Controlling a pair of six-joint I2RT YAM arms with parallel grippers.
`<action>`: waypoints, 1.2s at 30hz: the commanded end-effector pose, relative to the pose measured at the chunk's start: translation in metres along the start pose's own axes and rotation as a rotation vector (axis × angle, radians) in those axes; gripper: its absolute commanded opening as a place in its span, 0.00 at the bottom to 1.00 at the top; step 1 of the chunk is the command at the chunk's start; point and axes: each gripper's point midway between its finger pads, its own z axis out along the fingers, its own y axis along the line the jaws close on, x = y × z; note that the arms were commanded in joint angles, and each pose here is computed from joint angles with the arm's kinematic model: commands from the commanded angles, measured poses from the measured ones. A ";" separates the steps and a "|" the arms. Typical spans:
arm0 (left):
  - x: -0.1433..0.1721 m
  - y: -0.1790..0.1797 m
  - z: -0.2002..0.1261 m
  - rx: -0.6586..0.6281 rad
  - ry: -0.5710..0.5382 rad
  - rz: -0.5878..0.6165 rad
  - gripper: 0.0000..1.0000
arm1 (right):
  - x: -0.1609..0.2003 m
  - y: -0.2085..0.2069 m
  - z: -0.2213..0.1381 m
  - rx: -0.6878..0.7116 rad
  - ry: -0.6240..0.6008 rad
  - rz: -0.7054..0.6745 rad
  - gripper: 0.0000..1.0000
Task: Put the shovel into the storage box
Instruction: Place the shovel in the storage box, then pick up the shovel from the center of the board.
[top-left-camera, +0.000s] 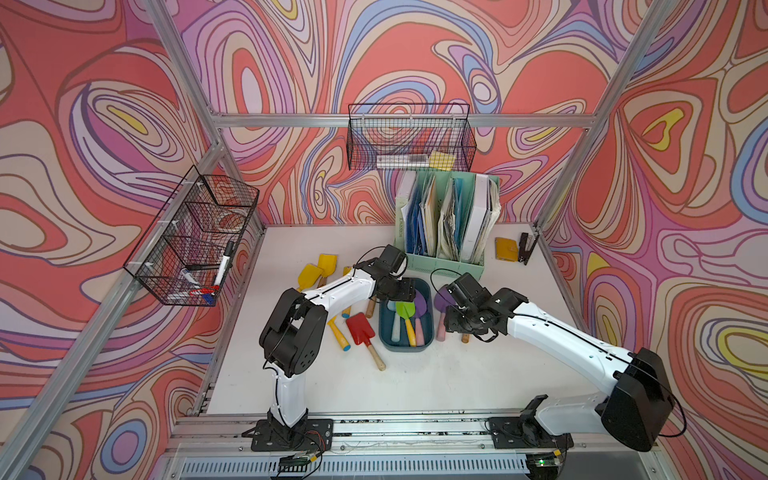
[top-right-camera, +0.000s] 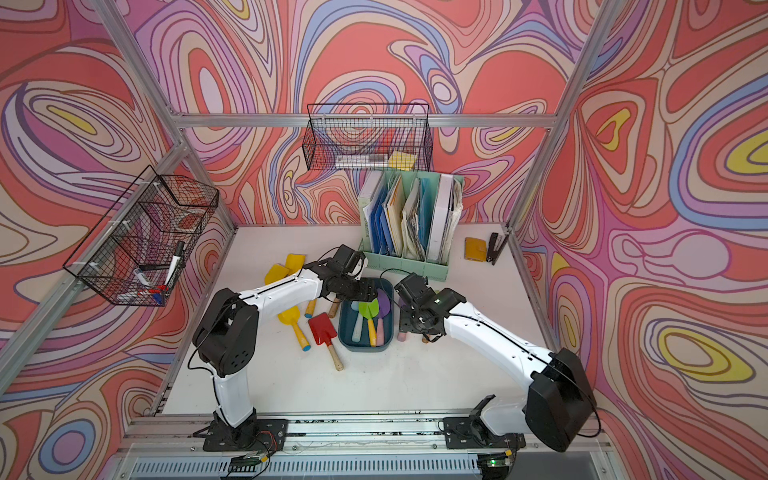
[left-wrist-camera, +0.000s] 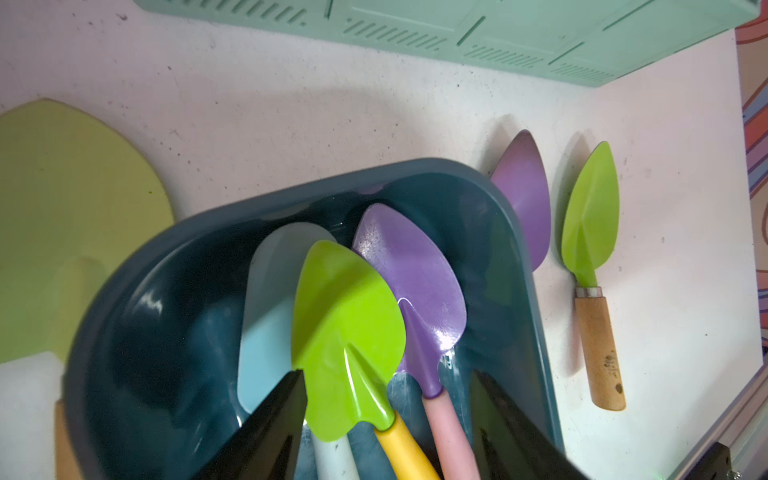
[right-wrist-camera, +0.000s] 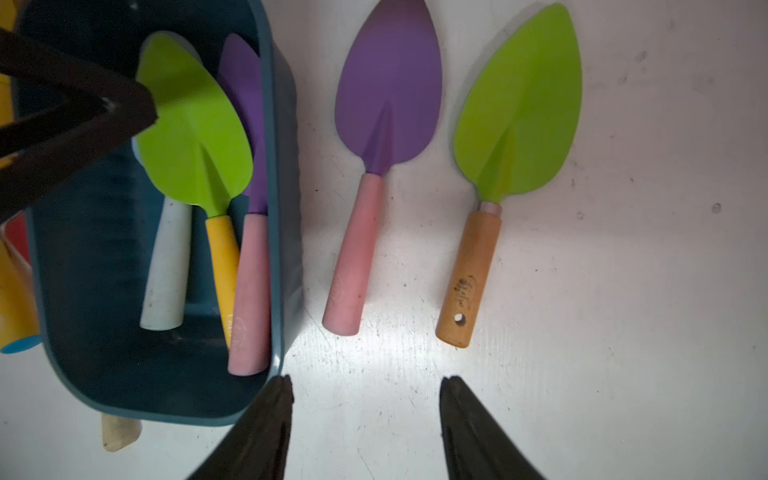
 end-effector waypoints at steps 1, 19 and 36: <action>-0.015 -0.015 -0.027 0.018 -0.064 0.035 0.69 | 0.009 -0.029 0.016 0.107 0.039 0.075 0.57; -0.011 -0.053 -0.065 0.180 -0.155 0.065 0.75 | 0.007 -0.056 0.067 0.123 0.086 0.186 0.50; -0.005 -0.054 -0.060 0.184 -0.143 0.062 0.75 | 0.015 -0.062 0.102 0.142 0.123 0.214 0.21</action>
